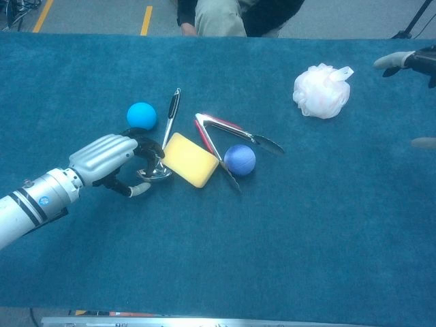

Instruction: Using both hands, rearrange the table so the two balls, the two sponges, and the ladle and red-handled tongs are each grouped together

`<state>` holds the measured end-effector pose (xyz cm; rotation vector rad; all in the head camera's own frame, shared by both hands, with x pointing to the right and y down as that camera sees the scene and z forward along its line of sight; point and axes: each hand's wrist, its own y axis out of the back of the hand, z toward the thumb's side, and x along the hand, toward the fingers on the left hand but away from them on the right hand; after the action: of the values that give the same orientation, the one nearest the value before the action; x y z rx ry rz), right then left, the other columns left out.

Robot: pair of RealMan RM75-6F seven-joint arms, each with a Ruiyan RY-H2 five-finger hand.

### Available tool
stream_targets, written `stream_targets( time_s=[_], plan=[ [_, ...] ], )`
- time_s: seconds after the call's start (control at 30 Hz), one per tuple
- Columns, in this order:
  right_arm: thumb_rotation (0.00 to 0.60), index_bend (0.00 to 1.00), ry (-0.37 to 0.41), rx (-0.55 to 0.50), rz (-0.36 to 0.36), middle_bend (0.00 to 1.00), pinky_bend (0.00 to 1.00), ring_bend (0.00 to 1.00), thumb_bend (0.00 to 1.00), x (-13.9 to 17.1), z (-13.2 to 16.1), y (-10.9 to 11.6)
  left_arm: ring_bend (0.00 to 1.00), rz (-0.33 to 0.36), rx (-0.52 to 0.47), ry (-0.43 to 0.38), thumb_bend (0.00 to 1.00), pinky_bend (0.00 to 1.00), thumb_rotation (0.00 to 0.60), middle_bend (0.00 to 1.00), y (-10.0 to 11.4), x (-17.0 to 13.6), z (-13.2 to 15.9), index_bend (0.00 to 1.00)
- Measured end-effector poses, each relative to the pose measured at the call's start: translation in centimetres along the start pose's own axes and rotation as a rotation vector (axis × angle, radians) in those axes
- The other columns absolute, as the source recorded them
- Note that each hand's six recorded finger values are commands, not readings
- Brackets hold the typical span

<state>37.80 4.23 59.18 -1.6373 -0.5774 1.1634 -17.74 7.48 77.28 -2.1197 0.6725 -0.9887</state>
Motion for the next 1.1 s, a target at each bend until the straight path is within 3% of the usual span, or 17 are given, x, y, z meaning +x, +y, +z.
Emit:
stream_targets(
  time_s=[0.53,1.1],
  plan=[
    [0.6,0.16,-0.004,-0.004,-0.001,0.26,0.39,0.2,0.03,0.0,-0.1,0.0,0.3,0.045,-0.007,-0.049,0.4,0.09,0.6,0.39,1.2,0.1,0.9,0.69],
    [0.6,0.16,-0.007,-0.006,-0.003,0.26,0.39,0.2,0.03,0.0,0.1,0.2,0.34,0.141,0.013,-0.156,0.4,0.1,0.6,0.44,4.9,-0.1,2.6,0.7]
  ],
)
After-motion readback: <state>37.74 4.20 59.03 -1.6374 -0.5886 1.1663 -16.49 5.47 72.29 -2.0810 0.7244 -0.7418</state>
